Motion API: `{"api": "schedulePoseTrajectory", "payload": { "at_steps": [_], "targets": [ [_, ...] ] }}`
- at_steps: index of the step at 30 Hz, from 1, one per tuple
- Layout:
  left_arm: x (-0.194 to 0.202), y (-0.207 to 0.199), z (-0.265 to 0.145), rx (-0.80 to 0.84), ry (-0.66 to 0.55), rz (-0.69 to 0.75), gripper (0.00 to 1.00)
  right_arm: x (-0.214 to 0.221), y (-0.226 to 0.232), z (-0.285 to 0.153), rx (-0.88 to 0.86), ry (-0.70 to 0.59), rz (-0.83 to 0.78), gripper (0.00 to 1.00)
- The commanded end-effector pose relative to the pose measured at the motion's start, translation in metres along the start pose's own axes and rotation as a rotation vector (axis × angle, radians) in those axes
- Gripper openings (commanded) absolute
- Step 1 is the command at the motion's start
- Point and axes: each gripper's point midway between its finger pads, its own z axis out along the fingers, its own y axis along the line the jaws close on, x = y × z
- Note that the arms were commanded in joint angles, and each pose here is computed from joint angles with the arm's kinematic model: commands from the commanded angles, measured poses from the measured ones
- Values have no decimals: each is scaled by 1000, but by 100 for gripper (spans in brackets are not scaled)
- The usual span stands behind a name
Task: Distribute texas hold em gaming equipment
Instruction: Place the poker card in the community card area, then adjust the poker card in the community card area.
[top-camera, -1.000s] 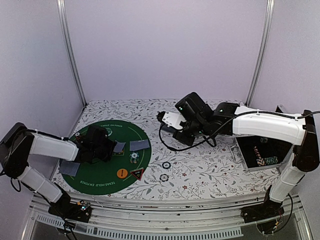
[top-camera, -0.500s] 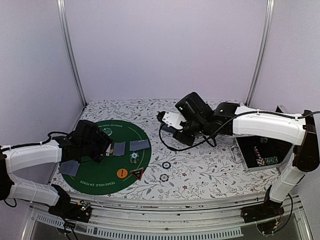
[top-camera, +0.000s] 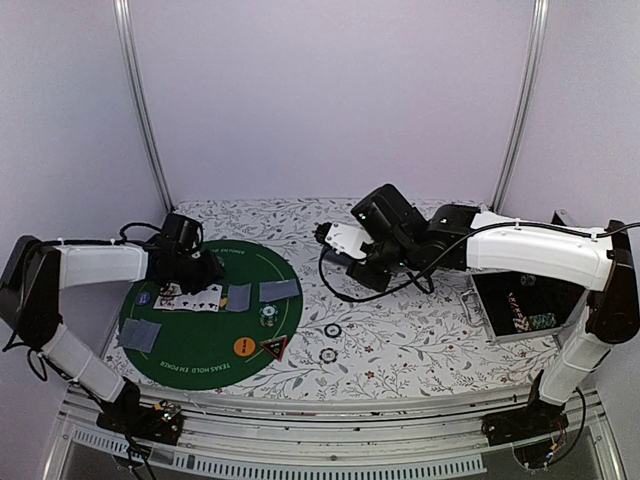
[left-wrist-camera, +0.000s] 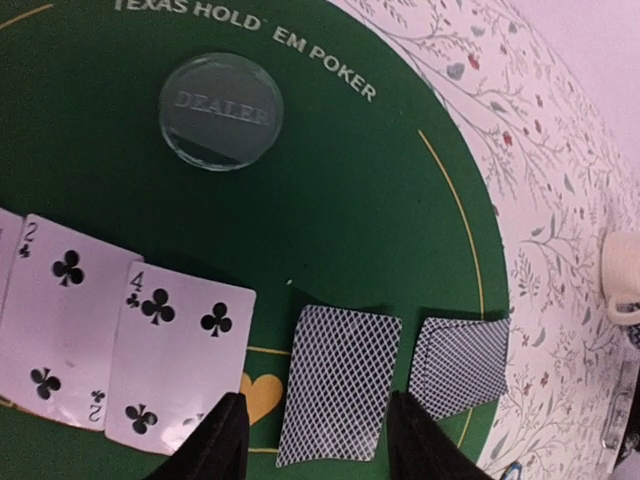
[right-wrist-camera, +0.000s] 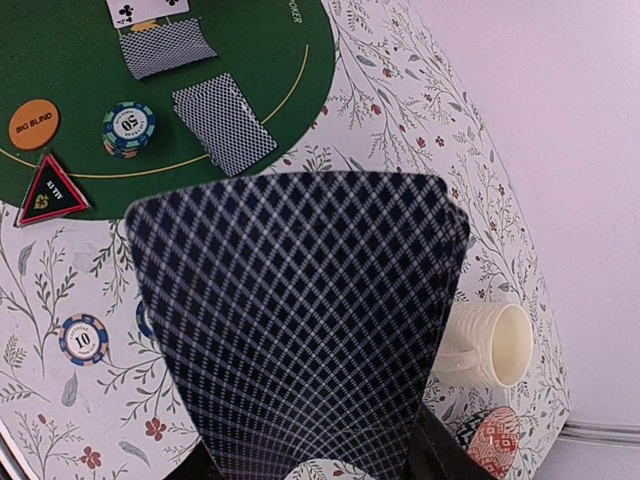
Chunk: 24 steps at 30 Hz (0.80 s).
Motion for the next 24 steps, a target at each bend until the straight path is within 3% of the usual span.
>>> {"api": "schedulePoseTrajectory", "payload": {
  "at_steps": [1, 6, 15, 24],
  "targets": [
    [15, -20, 21, 95, 135, 173, 48, -1, -9, -12, 16, -20, 29, 46],
    [29, -21, 40, 108, 212, 194, 40, 1, -8, -12, 15, -15, 25, 46],
    [28, -1, 41, 12, 199, 221, 38, 3, -6, -11, 10, -10, 21, 46],
    [49, 8, 51, 14, 269, 227, 32, 1, -6, -11, 7, -13, 20, 46]
  ]
}}
